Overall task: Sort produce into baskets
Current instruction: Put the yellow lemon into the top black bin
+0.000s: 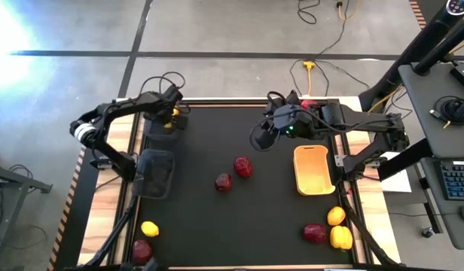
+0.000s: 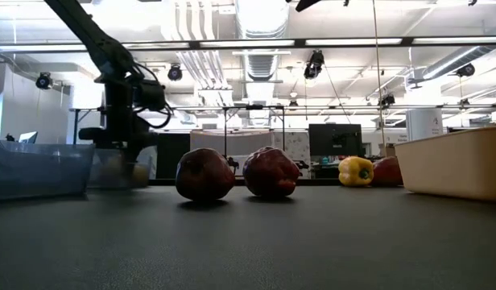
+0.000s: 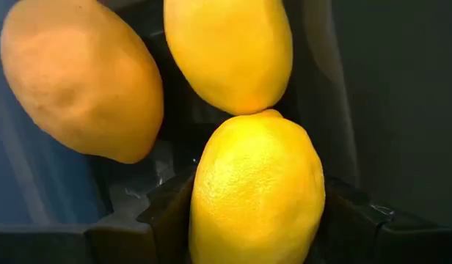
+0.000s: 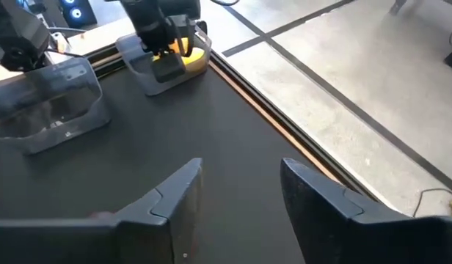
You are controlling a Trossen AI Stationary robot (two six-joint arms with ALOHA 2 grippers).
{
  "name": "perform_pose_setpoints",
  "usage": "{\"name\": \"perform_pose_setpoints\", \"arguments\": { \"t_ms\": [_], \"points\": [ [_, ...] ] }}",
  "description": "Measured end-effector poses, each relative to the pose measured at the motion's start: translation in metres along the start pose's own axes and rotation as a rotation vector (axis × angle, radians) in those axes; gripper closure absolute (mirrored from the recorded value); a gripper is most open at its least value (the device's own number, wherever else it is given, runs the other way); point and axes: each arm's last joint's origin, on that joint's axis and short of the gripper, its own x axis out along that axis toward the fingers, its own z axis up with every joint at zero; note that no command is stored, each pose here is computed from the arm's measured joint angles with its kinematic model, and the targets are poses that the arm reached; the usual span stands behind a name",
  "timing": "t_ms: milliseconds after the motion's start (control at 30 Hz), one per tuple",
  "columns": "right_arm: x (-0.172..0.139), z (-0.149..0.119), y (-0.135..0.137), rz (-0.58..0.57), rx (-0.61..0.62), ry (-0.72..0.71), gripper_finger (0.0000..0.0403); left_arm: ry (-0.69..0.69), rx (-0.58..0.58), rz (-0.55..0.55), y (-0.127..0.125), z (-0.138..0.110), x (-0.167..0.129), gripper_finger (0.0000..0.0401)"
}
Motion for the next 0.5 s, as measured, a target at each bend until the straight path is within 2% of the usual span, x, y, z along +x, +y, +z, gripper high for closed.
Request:
{"name": "perform_pose_setpoints", "arguments": {
  "t_ms": [167,300,500],
  "points": [
    [0.0,-0.001,0.001,0.045,-0.018,0.019,0.0193,0.04,0.019,0.009,0.002,-0.002,-0.004,0.0166],
    [-0.001,0.0,0.001,0.047,-0.088,0.017,0.0173,0.023,-0.002,-0.049,0.003,-0.003,-0.014,0.013],
    [0.0,0.0,0.001,0.049,-0.223,0.014,0.0149,0.018,-0.021,-0.275,0.002,-0.008,-0.037,0.0089]
  ]
}}
